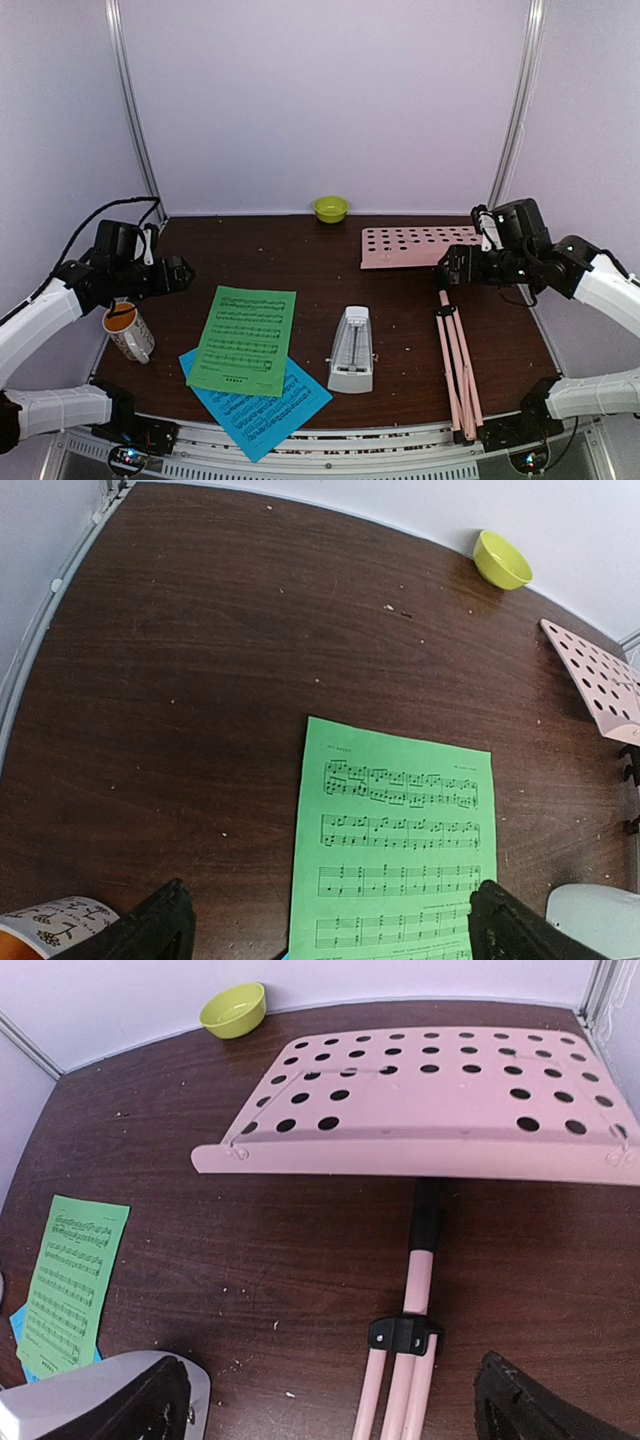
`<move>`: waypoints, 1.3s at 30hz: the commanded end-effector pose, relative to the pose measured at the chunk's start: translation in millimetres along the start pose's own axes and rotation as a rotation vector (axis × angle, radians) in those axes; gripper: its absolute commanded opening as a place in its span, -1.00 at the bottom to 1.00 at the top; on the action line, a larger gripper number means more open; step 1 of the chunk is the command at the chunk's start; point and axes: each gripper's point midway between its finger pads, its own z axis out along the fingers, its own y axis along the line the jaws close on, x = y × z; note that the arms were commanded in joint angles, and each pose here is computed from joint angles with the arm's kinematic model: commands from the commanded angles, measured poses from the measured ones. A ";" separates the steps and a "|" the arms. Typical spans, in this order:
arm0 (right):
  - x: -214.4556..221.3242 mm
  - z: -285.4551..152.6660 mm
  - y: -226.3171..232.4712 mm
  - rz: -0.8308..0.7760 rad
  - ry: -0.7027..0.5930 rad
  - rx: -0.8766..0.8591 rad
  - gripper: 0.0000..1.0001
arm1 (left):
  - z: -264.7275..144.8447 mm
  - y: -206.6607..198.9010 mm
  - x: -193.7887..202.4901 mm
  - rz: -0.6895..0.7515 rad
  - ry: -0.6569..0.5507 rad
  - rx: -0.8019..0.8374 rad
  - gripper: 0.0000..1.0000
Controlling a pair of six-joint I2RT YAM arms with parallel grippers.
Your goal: Set up the instrument practice props
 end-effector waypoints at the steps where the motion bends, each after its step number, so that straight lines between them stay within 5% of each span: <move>1: -40.9 -14.7 -5.4 -0.062 -0.062 0.113 1.00 | 1.9 -10.3 -12.7 -0.005 -0.047 0.038 0.96; 5: -62.2 -17.3 -17.2 0.016 -0.080 0.208 1.00 | 4.2 -9.0 -12.7 -0.008 -0.045 0.030 0.96; 15: -45.9 2.3 -59.8 0.557 -0.245 0.131 1.00 | 5.9 -10.5 -16.2 -0.024 -0.056 0.035 0.96; 28: 33.2 67.2 -71.5 0.330 0.057 0.164 0.97 | 7.2 -12.7 -15.0 -0.022 -0.056 0.051 0.96; 39: 60.5 119.2 -83.0 0.254 0.137 0.212 0.42 | 7.4 -12.7 -13.7 -0.023 -0.056 0.054 0.96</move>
